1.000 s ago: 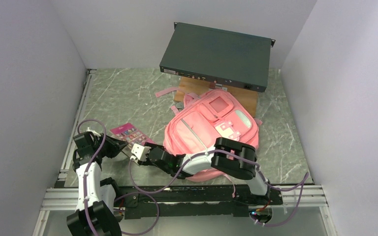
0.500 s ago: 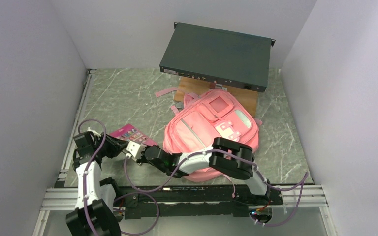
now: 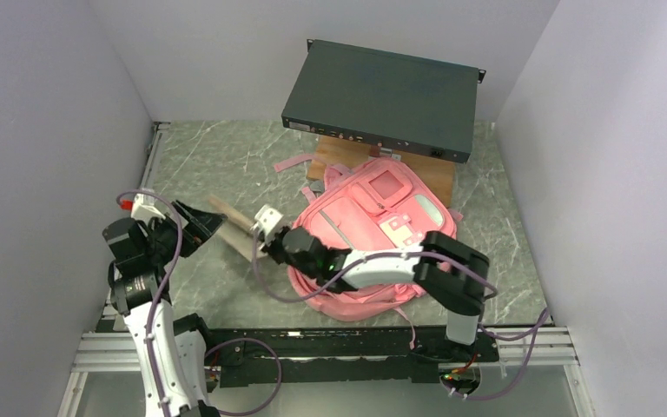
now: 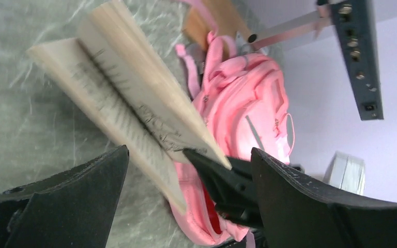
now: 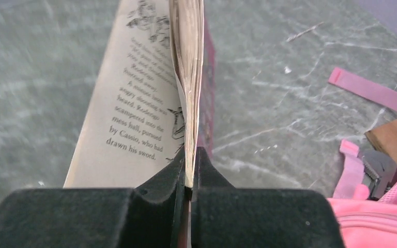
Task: Pack the student bag
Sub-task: Pick up the book from the center of the board.
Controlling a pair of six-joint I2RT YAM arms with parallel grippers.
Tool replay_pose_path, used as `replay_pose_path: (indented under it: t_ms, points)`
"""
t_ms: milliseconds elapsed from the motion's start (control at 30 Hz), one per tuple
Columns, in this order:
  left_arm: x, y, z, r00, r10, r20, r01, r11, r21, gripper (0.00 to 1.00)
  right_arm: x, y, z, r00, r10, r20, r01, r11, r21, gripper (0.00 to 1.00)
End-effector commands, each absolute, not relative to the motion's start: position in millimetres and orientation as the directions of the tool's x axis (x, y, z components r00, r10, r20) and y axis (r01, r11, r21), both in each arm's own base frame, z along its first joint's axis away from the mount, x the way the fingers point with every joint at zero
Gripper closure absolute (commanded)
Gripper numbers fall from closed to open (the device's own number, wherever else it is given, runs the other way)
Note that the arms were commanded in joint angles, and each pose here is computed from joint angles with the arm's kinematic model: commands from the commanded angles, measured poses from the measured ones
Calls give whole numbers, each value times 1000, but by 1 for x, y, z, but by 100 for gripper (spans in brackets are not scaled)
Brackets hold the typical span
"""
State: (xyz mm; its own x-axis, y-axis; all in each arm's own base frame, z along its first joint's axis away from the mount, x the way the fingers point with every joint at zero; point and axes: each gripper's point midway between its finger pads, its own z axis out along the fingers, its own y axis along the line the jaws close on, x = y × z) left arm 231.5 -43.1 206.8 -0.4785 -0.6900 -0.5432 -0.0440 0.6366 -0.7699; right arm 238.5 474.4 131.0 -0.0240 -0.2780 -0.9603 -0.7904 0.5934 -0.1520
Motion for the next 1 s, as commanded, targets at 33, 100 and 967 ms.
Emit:
replay_pose_path:
  t_ms: [33, 100, 967]
  points:
    - [213, -52, 263, -427, -613, -665, 67, 712, -699, 7, 242, 466, 216, -120, 13, -993, -826, 553, 107, 100]
    - [209, -53, 270, -416, -608, -676, 71, 720, -691, 7, 243, 459, 233, -121, 42, -992, -825, 551, 124, 100]
    - [237, -139, 240, -670, -718, -190, -59, 306, -950, 11, 222, 426, 247, 33, -109, -993, -801, 591, -91, 100]
